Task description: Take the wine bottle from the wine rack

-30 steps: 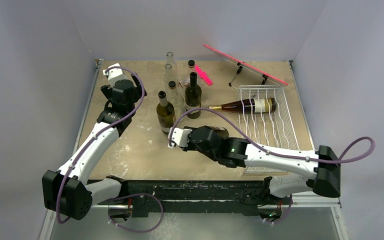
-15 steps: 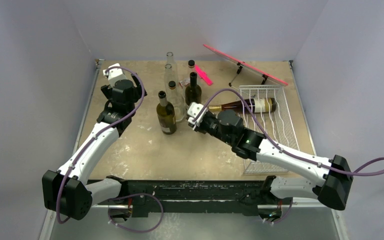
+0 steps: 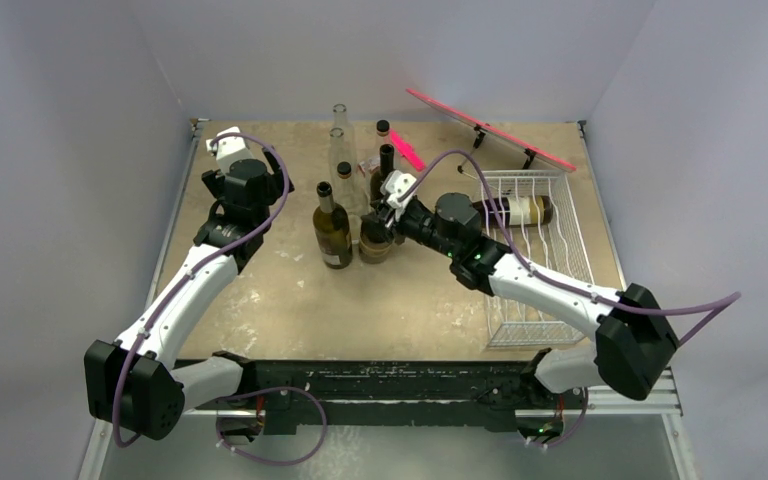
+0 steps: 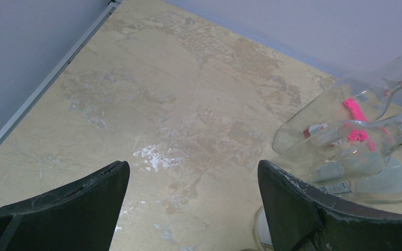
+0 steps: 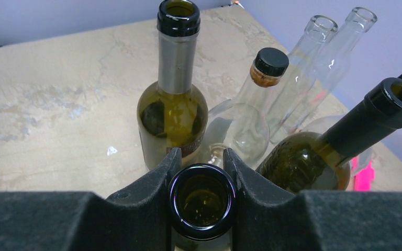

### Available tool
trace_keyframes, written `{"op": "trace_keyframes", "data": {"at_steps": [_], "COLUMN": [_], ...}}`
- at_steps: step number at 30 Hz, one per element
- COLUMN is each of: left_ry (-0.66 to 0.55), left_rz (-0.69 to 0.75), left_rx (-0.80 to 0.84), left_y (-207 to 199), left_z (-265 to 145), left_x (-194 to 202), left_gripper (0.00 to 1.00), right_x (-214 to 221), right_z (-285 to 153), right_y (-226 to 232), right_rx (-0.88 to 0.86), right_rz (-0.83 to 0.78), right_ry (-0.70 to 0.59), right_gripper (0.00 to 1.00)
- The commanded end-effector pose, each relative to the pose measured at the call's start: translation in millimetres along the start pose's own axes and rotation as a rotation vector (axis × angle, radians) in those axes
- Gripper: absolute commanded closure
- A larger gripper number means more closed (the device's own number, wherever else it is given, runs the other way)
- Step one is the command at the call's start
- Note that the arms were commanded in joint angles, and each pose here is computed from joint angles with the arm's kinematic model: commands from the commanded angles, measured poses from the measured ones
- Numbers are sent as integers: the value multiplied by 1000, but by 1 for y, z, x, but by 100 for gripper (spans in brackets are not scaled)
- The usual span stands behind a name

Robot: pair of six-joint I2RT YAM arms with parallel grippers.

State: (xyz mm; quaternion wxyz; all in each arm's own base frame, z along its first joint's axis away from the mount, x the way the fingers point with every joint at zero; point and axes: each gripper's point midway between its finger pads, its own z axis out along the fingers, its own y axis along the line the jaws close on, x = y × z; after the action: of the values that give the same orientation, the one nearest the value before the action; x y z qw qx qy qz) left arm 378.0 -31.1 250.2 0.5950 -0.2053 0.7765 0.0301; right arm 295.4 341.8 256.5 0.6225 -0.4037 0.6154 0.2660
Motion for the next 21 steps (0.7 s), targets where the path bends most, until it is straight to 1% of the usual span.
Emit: {"op": "trace_keyframes", "data": {"at_steps": [1, 4, 8, 10, 16, 18, 21], "left_ry": [-53, -54, -54, -54, -51, -51, -52], "left_rz": [-38, -38, -37, -36, -38, -38, -37], "left_rx": [11, 10, 10, 9, 13, 13, 12], "left_y": [-6, -6, -6, -6, -7, -7, -7], "left_z": [-1, -1, -1, -1, 0, 0, 0], "left_x": [-25, -25, -25, -25, -24, -24, -25], "left_gripper": [8, 8, 8, 8, 8, 8, 8], "right_x": [-104, -105, -92, -88, -72, -72, -76], "right_z": [2, 9, 21, 26, 41, 43, 43], "right_y": [-15, -20, -32, -33, -31, -32, -35], "right_rx": [-17, -11, 41, 37, 3, 4, 18], "right_rz": [18, 31, 39, 34, 25, 23, 15], "right_ry": [-338, -345, -277, -252, -157, -148, -149], "right_gripper": [100, 100, 100, 100, 58, 49, 42]}}
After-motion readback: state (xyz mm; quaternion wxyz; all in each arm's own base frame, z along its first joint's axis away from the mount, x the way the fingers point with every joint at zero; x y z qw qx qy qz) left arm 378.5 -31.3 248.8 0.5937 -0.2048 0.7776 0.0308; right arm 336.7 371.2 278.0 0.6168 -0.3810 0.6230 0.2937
